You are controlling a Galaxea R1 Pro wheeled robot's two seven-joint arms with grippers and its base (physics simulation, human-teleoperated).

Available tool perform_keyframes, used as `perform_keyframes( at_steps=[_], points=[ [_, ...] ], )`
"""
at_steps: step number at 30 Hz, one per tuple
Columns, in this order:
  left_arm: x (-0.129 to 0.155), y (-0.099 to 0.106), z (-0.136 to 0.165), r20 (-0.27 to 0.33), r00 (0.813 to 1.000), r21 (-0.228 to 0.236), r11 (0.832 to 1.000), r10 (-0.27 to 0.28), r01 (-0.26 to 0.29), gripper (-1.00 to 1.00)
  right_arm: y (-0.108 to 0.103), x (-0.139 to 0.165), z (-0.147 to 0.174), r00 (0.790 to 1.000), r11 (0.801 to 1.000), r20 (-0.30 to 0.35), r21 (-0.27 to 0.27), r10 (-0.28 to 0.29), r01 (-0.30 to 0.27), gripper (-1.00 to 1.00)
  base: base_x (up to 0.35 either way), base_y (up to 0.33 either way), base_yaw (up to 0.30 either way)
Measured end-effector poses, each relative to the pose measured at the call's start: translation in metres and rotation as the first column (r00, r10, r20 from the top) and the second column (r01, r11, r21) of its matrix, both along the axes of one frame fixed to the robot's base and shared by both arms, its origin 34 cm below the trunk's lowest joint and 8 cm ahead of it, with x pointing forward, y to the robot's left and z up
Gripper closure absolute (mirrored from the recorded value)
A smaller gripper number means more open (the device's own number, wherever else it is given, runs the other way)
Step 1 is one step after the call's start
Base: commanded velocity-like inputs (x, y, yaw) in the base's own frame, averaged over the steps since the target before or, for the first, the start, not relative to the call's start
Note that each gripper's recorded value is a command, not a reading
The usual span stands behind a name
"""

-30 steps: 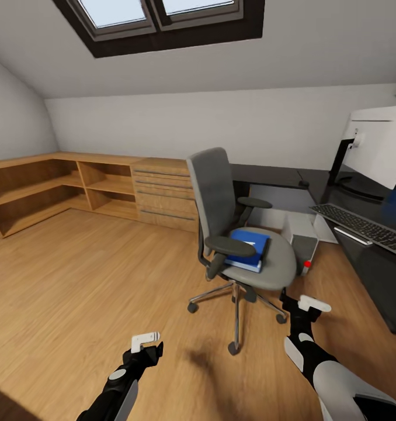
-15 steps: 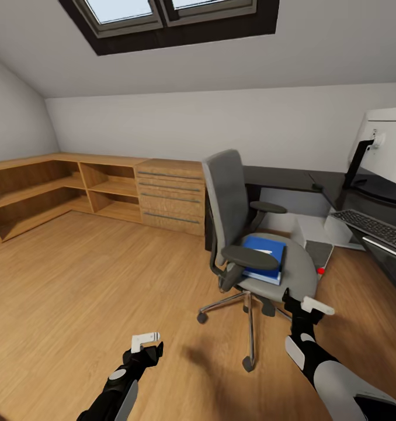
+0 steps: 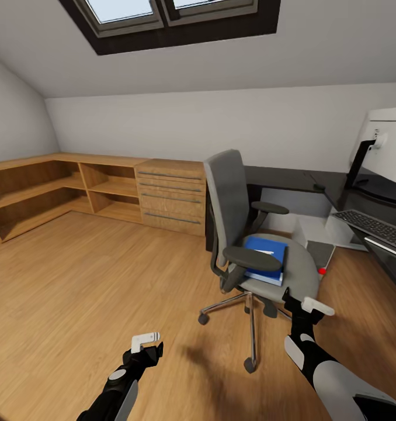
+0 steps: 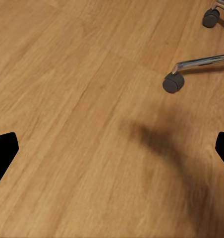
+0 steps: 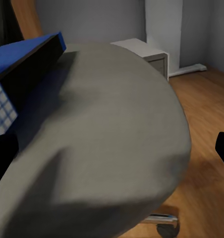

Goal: In the bedroom, organize the workspace by keeping the computer under the desk, ensuring the monitor is on the desk, placing the keyboard on the desk next to the monitor, placing the mouse on the desk next to the keyboard, moving the folder from the swivel chair onto the desk next to the mouse, stacking the notebook on top of the folder with the pen on top of the notebook, and positioning the swivel chair next to the desk.

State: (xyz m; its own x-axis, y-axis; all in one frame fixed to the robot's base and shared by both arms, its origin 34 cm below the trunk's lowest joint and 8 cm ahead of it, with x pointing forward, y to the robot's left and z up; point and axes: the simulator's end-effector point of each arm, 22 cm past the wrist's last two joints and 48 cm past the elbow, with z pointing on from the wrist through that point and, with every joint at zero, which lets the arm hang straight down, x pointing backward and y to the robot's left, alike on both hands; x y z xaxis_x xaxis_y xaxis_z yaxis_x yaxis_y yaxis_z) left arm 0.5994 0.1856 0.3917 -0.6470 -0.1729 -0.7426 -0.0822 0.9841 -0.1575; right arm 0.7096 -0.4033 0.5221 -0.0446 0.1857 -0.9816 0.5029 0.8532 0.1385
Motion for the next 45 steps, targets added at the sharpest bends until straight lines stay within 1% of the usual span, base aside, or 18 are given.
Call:
perform_keyframes(
  at_steps=[7, 26, 30, 45],
  points=[
    [0.000, 0.000, 0.000, 0.001, 1.000, 0.000, 1.000, -0.001, 0.001, -1.00, -0.001, 0.000, 0.003, 1.000, 1.000, 0.011, -0.003, -0.003, 0.003, -1.00, 0.000, 0.001, -0.127],
    [0.001, -0.001, 0.002, 0.005, 1.000, -0.003, 1.000, -0.001, 0.001, -1.00, -0.001, 0.000, 0.005, 1.000, 1.000, 0.017, -0.003, -0.004, 0.004, -1.00, 0.000, 0.000, -0.246],
    [0.001, -0.001, 0.002, 0.005, 1.000, -0.003, 1.000, -0.003, 0.003, -1.00, -0.001, 0.000, 0.005, 1.000, 1.000, 0.016, -0.003, -0.003, 0.003, -1.00, 0.000, 0.000, -0.153],
    [-0.008, -0.004, -0.031, 0.006, 1.000, -0.006, 1.000, -0.005, 0.005, -1.00, 0.000, -0.008, -0.029, 1.000, 1.000, 0.016, -0.004, -0.001, 0.001, -1.00, 0.000, 0.000, -0.023]
  ],
)
